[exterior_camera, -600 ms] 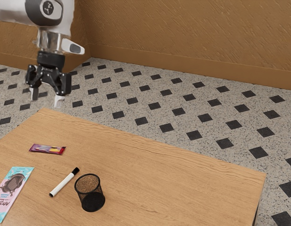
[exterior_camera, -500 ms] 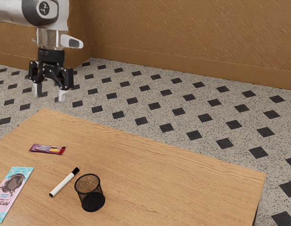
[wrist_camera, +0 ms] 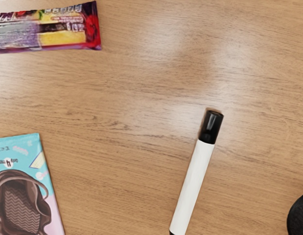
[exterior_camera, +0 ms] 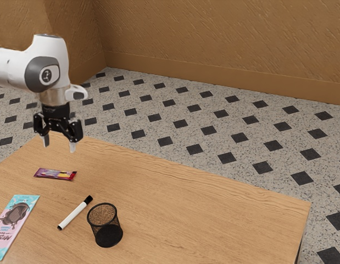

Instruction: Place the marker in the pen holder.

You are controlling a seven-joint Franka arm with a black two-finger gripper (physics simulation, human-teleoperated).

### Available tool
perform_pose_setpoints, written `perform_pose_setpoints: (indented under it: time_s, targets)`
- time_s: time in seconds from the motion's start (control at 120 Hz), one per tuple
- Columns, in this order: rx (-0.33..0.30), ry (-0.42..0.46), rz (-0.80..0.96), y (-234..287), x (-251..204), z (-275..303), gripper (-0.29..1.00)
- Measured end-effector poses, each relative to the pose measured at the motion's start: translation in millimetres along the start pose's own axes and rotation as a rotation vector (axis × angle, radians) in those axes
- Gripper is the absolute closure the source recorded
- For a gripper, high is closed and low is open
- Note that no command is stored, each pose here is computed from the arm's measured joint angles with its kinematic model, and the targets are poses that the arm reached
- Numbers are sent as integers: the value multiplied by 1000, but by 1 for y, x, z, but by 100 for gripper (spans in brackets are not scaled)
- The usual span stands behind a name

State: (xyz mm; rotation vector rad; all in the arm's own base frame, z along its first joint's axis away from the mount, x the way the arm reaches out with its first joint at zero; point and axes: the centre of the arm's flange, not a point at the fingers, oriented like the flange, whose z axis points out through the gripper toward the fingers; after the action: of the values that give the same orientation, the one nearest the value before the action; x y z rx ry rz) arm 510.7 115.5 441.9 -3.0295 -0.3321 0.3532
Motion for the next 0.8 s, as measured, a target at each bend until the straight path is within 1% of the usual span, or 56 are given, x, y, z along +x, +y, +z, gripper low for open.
perform_pose_setpoints:
  time_s: [0.2, 0.4, 0.55, 0.65, 0.8]
  targets:
    - [-6, 65, -15, -3, 12, 61, 0]
    - [-11, 102, 6, 12, 3, 103, 0]
    - [15, 139, 96, 30, -6, 124, 0]
    - [25, 167, 164, 42, -8, 128, 0]
    - [36, 161, 254, 61, -14, 154, 0]
